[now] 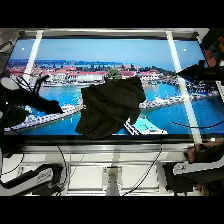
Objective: Fold the clothes and pants, and hang the long-sleeved shirts on hangers.
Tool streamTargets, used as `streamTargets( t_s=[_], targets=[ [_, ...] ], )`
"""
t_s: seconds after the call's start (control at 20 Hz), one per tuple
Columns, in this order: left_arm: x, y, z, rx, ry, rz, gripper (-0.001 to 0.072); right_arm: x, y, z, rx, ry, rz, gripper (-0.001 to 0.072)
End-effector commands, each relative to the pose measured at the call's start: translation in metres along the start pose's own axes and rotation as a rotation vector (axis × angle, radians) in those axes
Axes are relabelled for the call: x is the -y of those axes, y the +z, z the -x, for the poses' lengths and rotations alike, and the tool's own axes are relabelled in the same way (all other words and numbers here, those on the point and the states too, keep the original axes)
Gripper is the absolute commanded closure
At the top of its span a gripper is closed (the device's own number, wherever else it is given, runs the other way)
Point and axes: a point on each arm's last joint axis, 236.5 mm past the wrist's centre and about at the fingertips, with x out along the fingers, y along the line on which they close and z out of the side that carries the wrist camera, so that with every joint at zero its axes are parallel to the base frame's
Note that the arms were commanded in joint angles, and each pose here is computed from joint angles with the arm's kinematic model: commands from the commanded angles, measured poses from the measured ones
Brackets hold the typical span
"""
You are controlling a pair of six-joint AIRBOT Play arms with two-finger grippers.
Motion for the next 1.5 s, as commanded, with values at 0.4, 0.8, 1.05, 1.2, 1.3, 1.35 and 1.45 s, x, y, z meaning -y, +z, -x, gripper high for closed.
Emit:
streamTargets(
  t_s=[0.4, 0.8, 1.05, 1.2, 1.3, 1.35, 1.45],
  targets=[
    [0.013, -0.015, -0.062, -0.026, -0.154, -0.11, 0.0266, -0.003, 0.008, -0.047, -0.004, -0.105, 0.061, 0.0304],
    [0.004, -0.022, -0.101, -0.128, -0.228, -0.027, 0.0266, -0.025, 0.012, -0.048, 0.012, -0.013, 0.054, 0.0304],
    [0.018, -0.027, -0.113, -0.17, -0.245, -0.074, 0.0399, -0.025, 0.011, -0.048, 0.012, -0.013, 0.055, 0.0305],
    [0.03, -0.029, -0.11, -0.183, -0.293, -0.084, 0.0685, -0.028, 0.014, -0.048, 0.021, 0.002, 0.053, 0.0309],
    [0.041, -0.025, -0.099, -0.17, -0.321, -0.1, 0.0686, -0.033, 0.015, -0.048, 0.027, 0.024, 0.052, 0.0531],
    [0.043, -0.017, -0.092, -0.141, -0.305, -0.122, 0.0687, -0.033, 0.015, -0.048, 0.027, 0.024, 0.052, 0.0691],
    [0.039, 0.007, -0.071, -0.054, -0.233, -0.161, 0.0687, -0.026, 0.011, -0.049, 0.011, -0.004, 0.051, 0.0694]
  ],
)
